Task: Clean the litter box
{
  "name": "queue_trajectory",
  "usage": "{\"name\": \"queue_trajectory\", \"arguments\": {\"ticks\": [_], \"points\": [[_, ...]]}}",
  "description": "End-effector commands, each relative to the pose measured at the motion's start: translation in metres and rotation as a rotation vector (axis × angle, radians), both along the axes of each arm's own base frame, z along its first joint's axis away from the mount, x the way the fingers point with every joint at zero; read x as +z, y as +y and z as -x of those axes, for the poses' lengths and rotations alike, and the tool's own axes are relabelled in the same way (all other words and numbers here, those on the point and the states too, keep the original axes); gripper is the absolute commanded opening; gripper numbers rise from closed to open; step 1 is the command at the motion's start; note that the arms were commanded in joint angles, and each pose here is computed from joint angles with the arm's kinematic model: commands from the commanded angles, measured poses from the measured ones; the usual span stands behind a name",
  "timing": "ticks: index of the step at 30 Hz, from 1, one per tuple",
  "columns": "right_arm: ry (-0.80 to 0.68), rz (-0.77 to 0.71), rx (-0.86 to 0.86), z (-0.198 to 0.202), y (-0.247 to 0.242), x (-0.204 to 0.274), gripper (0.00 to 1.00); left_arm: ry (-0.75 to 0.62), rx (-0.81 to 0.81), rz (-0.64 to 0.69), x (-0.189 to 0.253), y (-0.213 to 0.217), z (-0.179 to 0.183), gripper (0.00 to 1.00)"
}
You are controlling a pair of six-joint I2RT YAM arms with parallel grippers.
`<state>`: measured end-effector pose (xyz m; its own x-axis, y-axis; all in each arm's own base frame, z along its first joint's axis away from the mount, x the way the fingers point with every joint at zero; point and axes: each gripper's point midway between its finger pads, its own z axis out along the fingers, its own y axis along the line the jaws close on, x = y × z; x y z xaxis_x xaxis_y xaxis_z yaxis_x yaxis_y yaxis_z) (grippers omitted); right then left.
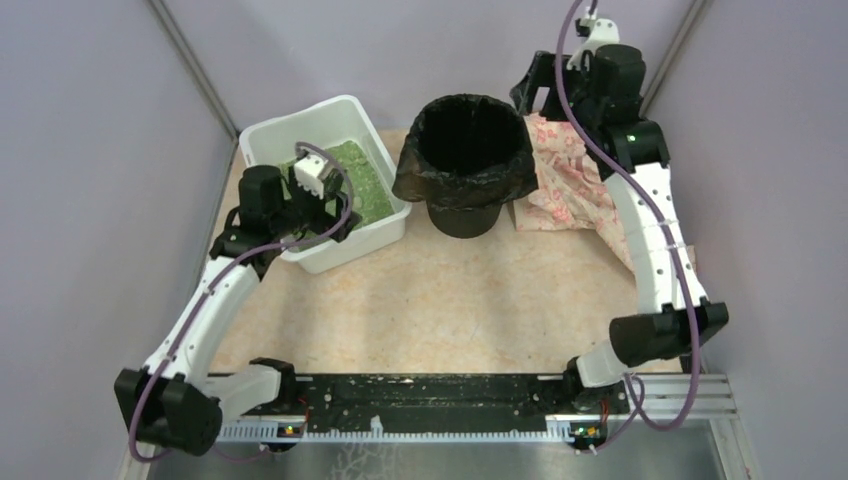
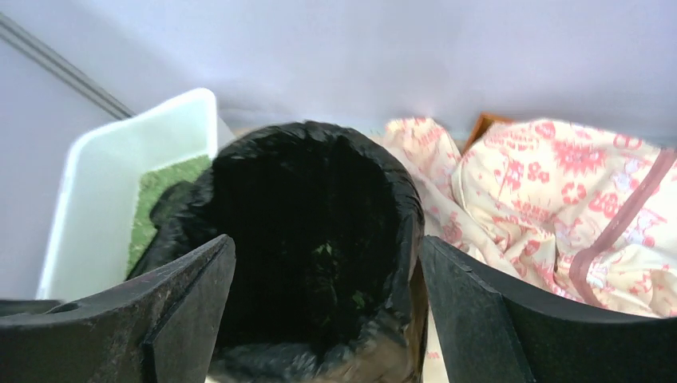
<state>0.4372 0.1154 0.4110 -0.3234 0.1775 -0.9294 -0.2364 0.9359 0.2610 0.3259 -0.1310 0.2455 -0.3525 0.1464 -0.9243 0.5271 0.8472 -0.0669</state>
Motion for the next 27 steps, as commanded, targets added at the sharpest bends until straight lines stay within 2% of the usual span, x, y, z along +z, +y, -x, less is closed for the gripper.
{"name": "queue_trajectory", "arguments": {"ticks": [1,6,10,12,15,20,21,22,24,27], "points": [[-0.171,-0.051,0.07,0.04,0.004,0.058,0.86,-0.094,-0.426,-0.097,-0.005,-0.041,0.01,0.99],[-0.178,-0.042,0.101,0.071,0.003,0.055,0.87,0.021,-0.527,-0.122,-0.031,-0.05,0.002,0.99],[-0.151,-0.014,0.097,0.085,-0.002,0.034,0.87,0.128,-0.546,-0.161,-0.072,-0.054,-0.001,0.99],[-0.132,-0.006,0.104,0.089,-0.002,0.023,0.87,0.178,-0.532,-0.197,-0.09,-0.053,-0.001,0.94],[-0.112,-0.003,0.121,0.095,-0.001,0.01,0.87,0.237,-0.527,-0.237,-0.106,-0.055,0.003,0.78],[-0.084,-0.013,0.126,0.101,0.0,-0.008,0.87,0.345,-0.555,-0.289,-0.129,-0.064,0.034,0.2],[-0.08,-0.019,0.134,0.103,0.001,-0.011,0.87,0.382,-0.56,-0.299,-0.135,-0.063,0.043,0.04],[-0.079,-0.027,0.142,0.105,0.003,-0.014,0.87,0.441,-0.559,-0.311,-0.142,-0.06,0.053,0.0],[-0.078,-0.046,0.151,0.107,0.005,-0.018,0.87,0.579,-0.544,-0.338,-0.154,-0.056,0.08,0.0],[-0.07,-0.06,0.161,0.109,0.007,-0.025,0.87,0.68,-0.504,-0.415,-0.164,-0.049,0.115,0.0]]}}
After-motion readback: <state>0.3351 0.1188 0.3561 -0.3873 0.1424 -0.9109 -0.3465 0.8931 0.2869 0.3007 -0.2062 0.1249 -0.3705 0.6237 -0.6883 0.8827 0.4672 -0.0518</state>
